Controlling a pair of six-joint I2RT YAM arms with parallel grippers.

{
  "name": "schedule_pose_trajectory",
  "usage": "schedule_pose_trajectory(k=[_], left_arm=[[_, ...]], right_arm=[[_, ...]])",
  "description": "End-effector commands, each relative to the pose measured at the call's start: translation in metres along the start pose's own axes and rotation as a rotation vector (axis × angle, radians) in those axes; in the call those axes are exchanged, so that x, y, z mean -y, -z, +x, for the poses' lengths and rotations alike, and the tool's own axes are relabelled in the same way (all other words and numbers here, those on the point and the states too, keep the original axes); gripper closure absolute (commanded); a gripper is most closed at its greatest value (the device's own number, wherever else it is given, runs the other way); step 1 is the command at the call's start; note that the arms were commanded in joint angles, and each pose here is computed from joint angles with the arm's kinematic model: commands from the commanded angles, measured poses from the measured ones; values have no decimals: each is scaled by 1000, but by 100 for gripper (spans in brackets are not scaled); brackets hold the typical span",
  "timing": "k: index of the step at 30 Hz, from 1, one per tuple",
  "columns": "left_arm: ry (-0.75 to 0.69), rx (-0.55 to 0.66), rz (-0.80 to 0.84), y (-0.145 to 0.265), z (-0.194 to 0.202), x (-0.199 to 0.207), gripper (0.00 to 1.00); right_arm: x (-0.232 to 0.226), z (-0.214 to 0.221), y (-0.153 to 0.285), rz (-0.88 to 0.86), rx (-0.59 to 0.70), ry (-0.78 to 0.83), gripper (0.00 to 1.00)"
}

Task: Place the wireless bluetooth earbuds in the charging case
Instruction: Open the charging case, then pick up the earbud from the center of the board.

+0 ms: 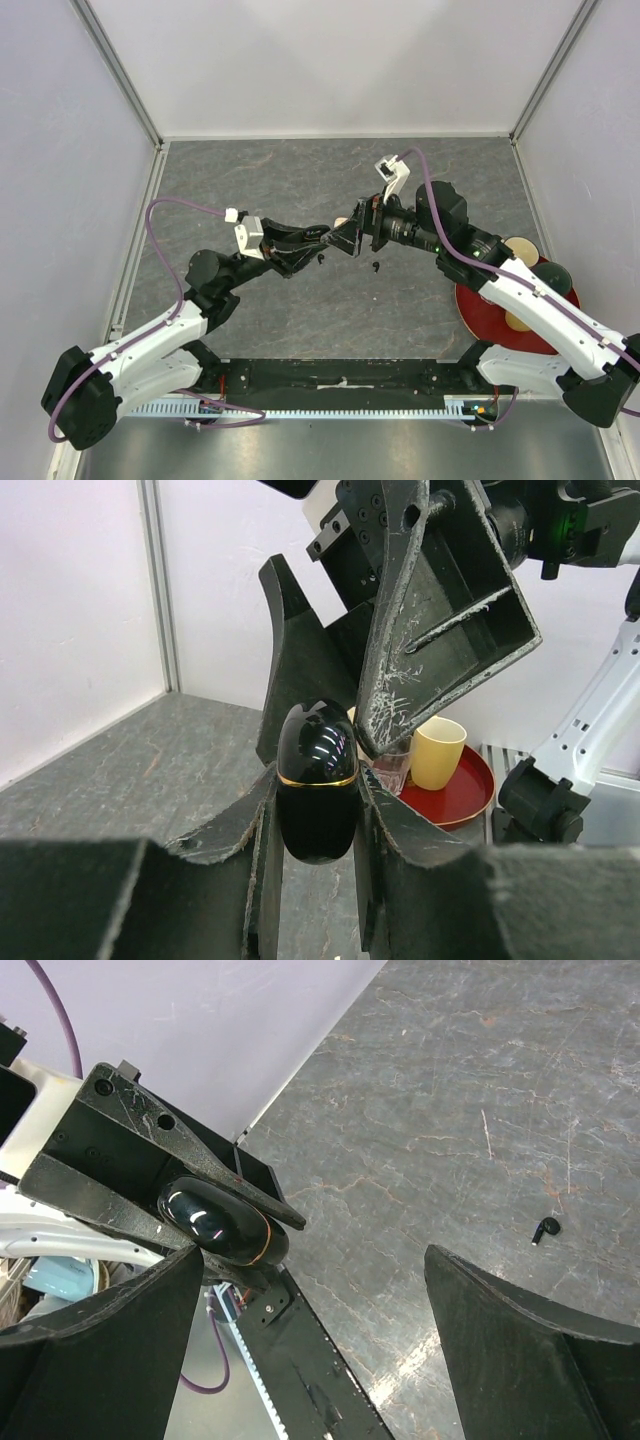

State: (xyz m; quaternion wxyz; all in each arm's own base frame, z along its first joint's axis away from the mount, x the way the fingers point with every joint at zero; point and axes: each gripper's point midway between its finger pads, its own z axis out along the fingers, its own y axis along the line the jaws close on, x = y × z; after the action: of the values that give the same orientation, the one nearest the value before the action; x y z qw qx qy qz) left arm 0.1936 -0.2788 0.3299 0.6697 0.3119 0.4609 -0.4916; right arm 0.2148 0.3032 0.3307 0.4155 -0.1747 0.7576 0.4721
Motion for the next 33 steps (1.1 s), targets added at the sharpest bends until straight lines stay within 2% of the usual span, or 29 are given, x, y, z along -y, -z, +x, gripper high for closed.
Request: schedule_pose_trajectory(k=[1, 7, 16, 22, 28, 32, 33], left_arm=[[-43, 90, 101, -5, -32, 20, 98], [-65, 70, 214, -2, -32, 40, 98], [-82, 38, 208, 5, -28, 42, 98], [-79, 33, 141, 7, -23, 31, 98], [-81, 25, 27, 14, -13, 13, 98], [-92, 29, -20, 18, -14, 6, 98], [-94, 27, -25, 18, -14, 6, 98]], right_arm=[[2, -17, 2, 36, 71, 26, 2], [1, -27, 1, 45, 111, 0, 2], [-2, -33, -4, 34, 121, -15, 2], [-15, -36, 1, -25, 132, -13, 2], [-43, -61, 25, -116, 232, 30, 2], [-45, -73, 39, -93, 292, 48, 2], [-33, -78, 40, -28, 324, 40, 2]])
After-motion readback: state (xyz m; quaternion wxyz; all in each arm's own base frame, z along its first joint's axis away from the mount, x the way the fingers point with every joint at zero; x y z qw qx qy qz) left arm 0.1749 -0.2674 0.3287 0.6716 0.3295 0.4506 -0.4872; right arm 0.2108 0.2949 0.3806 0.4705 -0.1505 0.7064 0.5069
